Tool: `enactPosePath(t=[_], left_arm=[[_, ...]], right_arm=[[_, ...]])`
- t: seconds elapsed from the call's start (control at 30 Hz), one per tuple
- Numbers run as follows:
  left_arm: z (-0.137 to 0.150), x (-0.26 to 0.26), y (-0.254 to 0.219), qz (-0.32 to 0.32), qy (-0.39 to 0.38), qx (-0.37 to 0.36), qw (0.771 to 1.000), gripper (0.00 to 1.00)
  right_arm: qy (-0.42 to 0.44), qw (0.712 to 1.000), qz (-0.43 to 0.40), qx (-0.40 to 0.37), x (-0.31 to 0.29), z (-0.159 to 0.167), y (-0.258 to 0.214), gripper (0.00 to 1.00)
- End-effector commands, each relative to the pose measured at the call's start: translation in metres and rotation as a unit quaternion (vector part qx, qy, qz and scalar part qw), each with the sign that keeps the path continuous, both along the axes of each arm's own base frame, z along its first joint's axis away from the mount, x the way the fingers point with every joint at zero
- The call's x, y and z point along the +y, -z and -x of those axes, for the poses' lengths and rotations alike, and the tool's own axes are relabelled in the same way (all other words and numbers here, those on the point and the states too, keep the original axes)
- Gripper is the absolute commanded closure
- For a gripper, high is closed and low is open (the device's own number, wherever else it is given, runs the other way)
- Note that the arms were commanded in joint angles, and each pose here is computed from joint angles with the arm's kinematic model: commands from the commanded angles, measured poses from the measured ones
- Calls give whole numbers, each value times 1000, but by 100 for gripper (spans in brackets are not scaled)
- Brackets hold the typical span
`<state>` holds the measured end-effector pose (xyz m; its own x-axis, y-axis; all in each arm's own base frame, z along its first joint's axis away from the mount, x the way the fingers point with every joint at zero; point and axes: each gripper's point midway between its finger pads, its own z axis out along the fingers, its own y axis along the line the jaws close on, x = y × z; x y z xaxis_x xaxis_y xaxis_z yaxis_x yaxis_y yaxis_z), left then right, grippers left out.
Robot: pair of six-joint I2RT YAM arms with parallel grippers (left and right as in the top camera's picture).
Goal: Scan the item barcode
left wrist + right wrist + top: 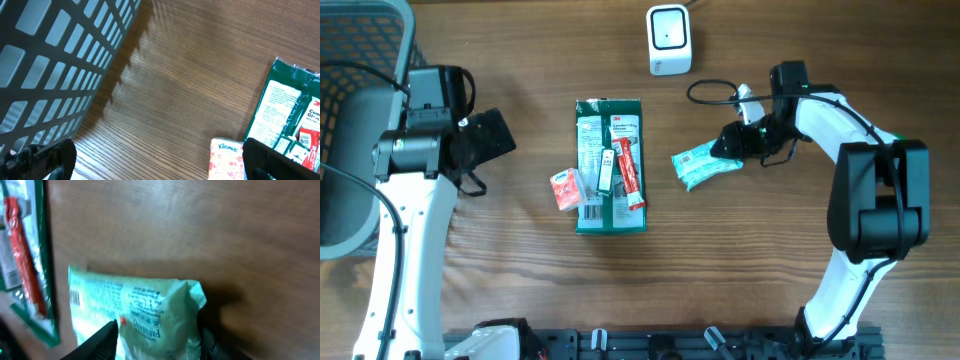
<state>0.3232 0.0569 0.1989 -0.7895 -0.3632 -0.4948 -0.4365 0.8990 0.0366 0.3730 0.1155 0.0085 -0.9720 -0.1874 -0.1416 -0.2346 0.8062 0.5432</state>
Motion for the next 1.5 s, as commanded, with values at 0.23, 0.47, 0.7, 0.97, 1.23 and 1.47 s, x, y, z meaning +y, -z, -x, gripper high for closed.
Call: enactPosePath(t=[0.23, 0.47, 0.7, 0.97, 1.23, 1.47], left_arm=[[-1, 4, -10, -6, -10, -16, 1000, 0], [-1, 4, -10, -6, -10, -16, 1000, 0], [-1, 4, -10, -6, -10, -16, 1000, 0], [-1, 4, -10, -6, -10, -16, 1000, 0], [-1, 4, -10, -6, -10, -16, 1000, 0], [-1, 4, -10, -6, -10, -16, 1000, 0]], right_arm=[[11, 999, -17, 36, -13, 14, 8, 48], [12, 998, -27, 50, -6, 24, 13, 48], [13, 997, -65, 44, 4, 31, 20, 55], [-8, 988, -157, 0, 18, 16, -11, 96], [-101, 954, -255, -121, 31, 33, -113, 95], [-167, 928, -242, -226, 41, 61, -185, 95]])
